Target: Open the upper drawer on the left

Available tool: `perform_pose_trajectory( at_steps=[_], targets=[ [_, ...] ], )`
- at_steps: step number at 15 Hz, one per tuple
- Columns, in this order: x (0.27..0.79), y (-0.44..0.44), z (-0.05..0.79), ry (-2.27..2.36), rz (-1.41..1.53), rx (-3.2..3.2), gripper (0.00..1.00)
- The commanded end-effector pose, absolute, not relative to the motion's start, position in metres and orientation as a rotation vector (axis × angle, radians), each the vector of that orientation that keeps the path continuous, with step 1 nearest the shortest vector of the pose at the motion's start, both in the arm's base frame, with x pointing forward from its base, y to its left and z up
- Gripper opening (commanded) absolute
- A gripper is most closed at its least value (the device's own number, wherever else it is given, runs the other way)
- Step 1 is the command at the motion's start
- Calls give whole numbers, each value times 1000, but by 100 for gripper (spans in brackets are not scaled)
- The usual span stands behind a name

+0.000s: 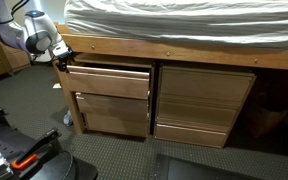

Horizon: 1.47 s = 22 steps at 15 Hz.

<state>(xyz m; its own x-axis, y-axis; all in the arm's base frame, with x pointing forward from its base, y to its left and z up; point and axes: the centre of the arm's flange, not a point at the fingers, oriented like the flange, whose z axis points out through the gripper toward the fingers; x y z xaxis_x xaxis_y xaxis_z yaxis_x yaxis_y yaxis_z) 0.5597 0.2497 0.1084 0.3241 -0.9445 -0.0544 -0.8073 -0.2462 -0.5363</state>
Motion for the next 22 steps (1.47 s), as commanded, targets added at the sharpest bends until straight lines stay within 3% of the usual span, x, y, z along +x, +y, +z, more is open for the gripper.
perform_pose_trajectory(
  at_steps=[1, 12, 16, 22],
  targets=[
    [561, 249, 104, 1548, -384, -2119, 100],
    [561, 232, 72, 1662, -462, -2102, 100],
    [574, 246, 92, 1477, -691, -2073, 100],
    [603, 279, 128, 1420, -668, -2073, 100]
  ],
)
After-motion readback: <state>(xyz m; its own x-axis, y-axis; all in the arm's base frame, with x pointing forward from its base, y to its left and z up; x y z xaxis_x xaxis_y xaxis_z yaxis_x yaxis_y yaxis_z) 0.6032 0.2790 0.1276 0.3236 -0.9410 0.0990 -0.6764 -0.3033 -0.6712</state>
